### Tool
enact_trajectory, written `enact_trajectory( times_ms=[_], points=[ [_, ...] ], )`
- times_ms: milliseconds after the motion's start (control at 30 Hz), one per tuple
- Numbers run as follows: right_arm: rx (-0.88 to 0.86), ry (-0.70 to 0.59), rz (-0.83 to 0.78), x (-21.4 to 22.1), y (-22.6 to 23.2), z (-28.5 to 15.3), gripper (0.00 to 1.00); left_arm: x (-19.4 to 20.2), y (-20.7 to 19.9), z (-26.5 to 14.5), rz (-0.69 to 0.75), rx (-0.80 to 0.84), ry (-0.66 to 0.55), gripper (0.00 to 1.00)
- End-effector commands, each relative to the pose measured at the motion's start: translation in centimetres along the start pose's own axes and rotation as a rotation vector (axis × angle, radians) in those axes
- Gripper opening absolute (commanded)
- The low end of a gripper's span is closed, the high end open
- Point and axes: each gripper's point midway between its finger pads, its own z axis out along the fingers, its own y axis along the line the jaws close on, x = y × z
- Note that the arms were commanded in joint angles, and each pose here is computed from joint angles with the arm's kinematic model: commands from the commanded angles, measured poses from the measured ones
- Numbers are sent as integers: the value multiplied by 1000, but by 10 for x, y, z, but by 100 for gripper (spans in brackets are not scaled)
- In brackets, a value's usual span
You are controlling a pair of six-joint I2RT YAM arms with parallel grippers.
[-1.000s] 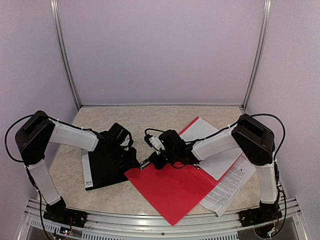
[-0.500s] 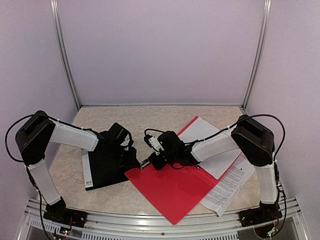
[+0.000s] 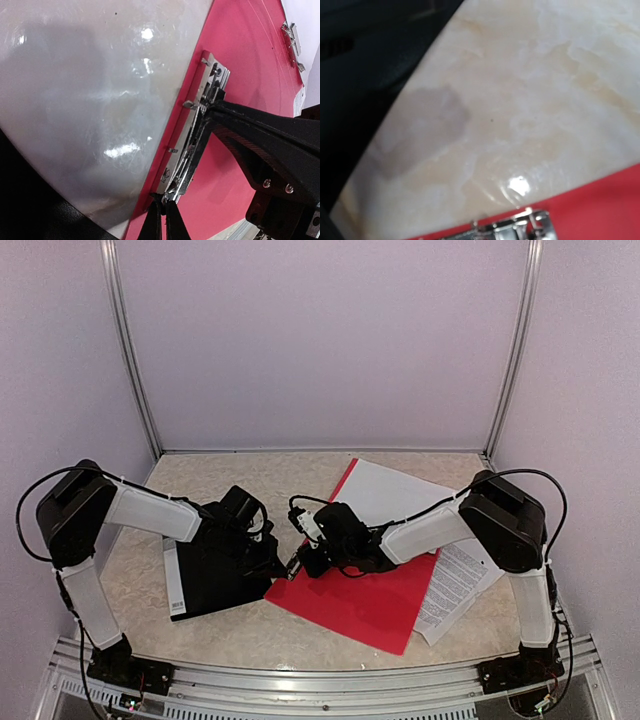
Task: Put the files into the folder
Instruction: Open the spring clip on the folder at the center of the board.
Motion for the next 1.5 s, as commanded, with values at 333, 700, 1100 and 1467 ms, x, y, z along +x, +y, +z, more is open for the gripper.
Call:
enact_trajectory(
  times_ms=[333,700,1100,1467],
  points=[
    [90,434,2,115,-14,-27,1,26,-18,-22,65,18,40,0],
    [101,286,110,46,-17,-51,30,12,-30,-9,39,12,-36,0],
    [6,376,85,73,-27,-51,28,13,-38,1,63,35,-13,11],
    [-38,356,26,58,-28,-65,24,-10,-50,-41,163,26,-146,45]
  ],
)
